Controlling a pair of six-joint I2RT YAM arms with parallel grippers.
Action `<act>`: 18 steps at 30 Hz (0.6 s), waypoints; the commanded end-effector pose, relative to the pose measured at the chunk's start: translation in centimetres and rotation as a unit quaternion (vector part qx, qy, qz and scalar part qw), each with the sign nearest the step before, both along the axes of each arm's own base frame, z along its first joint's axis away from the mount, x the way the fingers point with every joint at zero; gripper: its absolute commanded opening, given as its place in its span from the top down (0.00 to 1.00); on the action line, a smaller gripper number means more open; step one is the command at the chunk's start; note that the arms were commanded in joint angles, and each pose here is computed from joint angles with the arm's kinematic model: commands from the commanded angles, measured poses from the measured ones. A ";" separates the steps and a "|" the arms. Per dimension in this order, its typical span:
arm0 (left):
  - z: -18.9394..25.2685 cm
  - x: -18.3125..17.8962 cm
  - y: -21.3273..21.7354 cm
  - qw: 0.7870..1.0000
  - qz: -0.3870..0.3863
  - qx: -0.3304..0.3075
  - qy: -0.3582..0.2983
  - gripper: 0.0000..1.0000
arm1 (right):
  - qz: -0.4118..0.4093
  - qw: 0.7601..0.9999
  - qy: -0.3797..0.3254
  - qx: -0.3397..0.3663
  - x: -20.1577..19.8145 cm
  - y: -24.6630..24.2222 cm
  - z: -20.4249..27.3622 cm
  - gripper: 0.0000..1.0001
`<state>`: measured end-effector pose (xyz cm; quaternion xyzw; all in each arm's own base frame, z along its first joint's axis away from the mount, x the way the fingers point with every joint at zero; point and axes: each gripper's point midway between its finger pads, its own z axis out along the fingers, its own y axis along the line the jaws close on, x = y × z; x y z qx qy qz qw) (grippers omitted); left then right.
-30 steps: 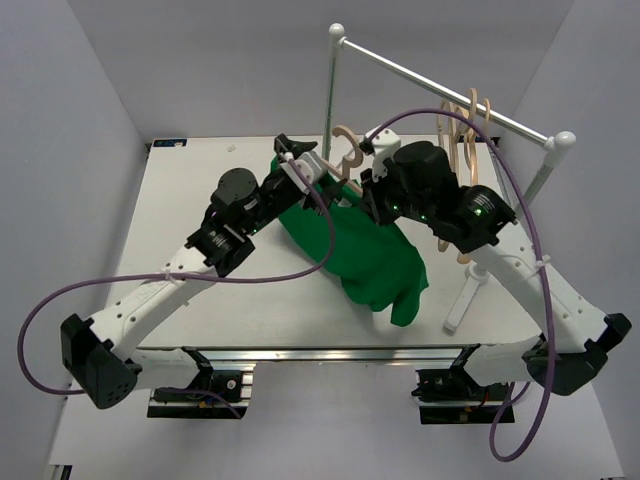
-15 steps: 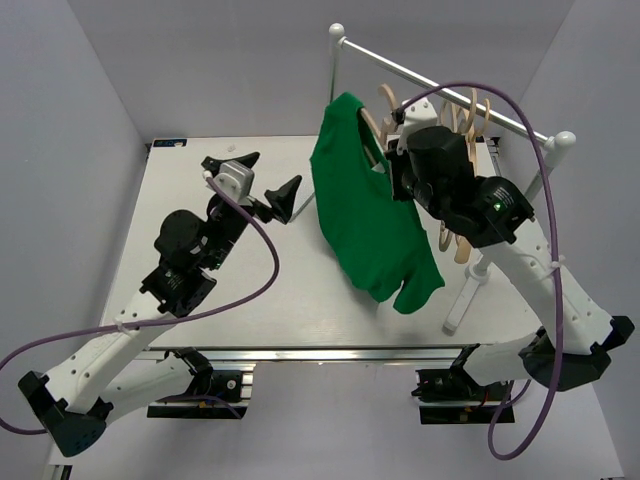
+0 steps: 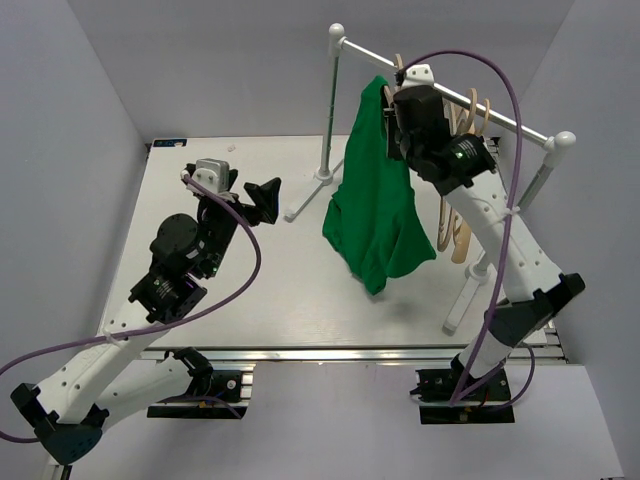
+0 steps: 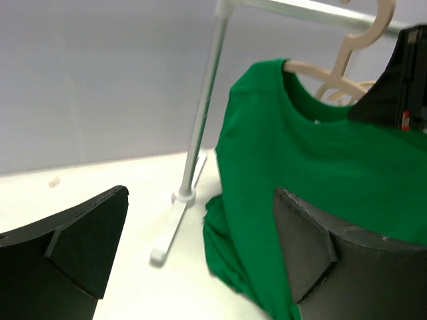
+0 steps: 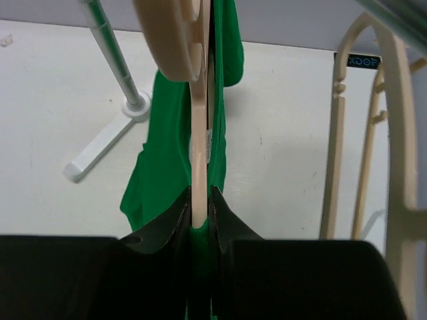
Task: Place the t-shirt on the hanger
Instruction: Place the hanger at the clothesline.
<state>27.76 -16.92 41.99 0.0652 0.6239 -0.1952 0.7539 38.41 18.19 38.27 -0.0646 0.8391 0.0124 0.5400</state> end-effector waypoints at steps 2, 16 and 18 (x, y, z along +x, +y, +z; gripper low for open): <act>-3.2 0.6 1.2 0.998 0.040 -0.002 0.057 0.02 | 0.000 0.988 -0.112 0.103 2.5 2.0 6.9 1.00; -5.2 0.6 2.7 0.991 0.081 -0.012 0.103 0.02 | -0.057 0.975 -0.106 0.188 7.9 5.3 4.2 1.00; -5.5 0.4 3.0 0.990 0.086 -0.016 0.109 0.02 | -0.054 0.975 -0.098 0.191 8.2 5.7 3.3 1.00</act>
